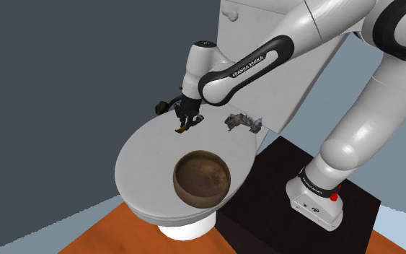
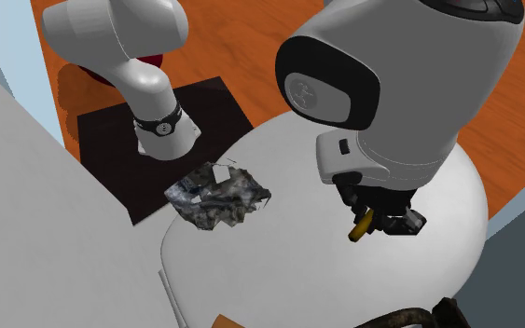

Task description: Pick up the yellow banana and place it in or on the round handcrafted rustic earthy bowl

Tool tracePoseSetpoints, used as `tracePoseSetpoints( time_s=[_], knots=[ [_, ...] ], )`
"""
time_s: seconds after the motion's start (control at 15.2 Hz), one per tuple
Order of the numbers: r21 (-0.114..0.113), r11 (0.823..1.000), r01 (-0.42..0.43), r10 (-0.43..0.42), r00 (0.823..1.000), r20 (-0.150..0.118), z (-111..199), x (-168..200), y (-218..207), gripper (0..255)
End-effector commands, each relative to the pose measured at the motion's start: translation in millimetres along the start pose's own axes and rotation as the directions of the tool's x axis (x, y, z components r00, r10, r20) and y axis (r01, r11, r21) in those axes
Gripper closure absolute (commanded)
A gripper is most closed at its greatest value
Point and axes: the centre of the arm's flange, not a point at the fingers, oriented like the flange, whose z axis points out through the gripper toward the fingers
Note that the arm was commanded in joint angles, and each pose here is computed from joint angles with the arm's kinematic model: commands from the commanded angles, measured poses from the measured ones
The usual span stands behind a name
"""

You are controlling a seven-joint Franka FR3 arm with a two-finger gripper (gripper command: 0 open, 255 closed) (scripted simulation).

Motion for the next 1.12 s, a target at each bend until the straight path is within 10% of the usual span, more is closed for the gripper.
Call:
tracePoseSetpoints(
  time_s=[0.0,1.06],
  knots=[
    [0.000,1.000,0.000,0.000,1.000,0.000,0.0,0.0,0.0,255],
    [0.000,1.000,0.000,0.000,1.000,0.000,-83.6,-7.0,-10.1,255]
  ],
)
